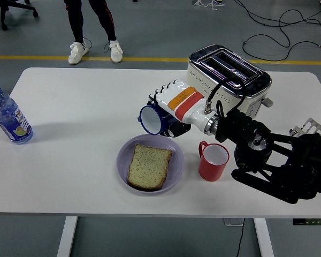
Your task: Pick up the cup,pour liquid into bread,place the cup on the desk
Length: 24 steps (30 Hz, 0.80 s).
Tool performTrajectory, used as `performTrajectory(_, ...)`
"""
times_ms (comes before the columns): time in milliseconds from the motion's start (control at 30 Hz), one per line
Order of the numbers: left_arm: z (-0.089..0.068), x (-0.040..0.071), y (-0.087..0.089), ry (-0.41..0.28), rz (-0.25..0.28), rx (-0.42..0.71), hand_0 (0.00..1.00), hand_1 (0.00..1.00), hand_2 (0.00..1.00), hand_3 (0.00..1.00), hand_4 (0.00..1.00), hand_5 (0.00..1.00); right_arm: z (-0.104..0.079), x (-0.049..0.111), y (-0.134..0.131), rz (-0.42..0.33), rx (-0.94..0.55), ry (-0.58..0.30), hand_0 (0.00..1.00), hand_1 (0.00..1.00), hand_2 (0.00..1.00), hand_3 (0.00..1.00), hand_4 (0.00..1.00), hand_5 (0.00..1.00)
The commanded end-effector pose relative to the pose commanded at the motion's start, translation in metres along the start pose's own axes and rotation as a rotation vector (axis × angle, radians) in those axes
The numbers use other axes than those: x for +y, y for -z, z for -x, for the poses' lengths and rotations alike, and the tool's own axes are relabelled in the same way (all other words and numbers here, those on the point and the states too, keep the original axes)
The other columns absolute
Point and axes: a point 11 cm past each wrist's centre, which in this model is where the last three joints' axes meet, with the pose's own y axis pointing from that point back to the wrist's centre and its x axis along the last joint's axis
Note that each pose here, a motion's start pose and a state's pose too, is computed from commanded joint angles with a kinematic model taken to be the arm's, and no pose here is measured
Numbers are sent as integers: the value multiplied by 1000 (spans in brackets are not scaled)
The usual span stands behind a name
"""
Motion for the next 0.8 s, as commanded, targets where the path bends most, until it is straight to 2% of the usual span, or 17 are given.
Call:
performTrajectory(100, 0, 0, -1, -1, 2, -1, 676, 718, 744, 669, 437, 934, 5, 3, -5, 32, -139, 99, 356, 329, 520, 539, 587, 2)
performTrajectory(200, -1, 0, -3, -1, 6, 0, 676, 718, 744, 669, 437, 934, 1, 9, -16, 94, -284, 169, 356, 329, 520, 539, 587, 2)
performTrajectory(333, -1, 0, -4, -1, 7, 1, 676, 718, 744, 668, 440, 938, 8, 20, -26, 164, -458, 322, 345, 352, 529, 551, 601, 2)
performTrajectory(467, 0, 0, -5, 0, 8, -2, 676, 718, 744, 668, 440, 938, 18, 31, -25, 181, -613, 459, 345, 352, 529, 551, 601, 2)
performTrajectory(500, 0, 0, -4, 0, 8, -2, 677, 718, 744, 668, 438, 937, 18, 35, -24, 180, -653, 479, 399, 365, 531, 556, 611, 34)
performTrajectory(600, 0, 0, -4, 0, 7, -1, 677, 718, 744, 668, 438, 937, 15, 39, -19, 159, -787, 495, 399, 365, 531, 556, 611, 34)
performTrajectory(667, 0, 0, -3, 0, 7, -1, 677, 718, 744, 668, 438, 937, 7, 43, -15, 131, -896, 473, 399, 365, 531, 556, 611, 34)
performTrajectory(700, 0, 0, -3, 0, 6, -1, 676, 718, 744, 667, 437, 938, 2, 44, -14, 119, -945, 455, 446, 388, 533, 558, 614, 66)
performTrajectory(800, 0, 0, -3, 0, 6, -1, 676, 718, 744, 667, 437, 938, -13, 47, -15, 97, -1037, 395, 446, 388, 533, 558, 614, 66)
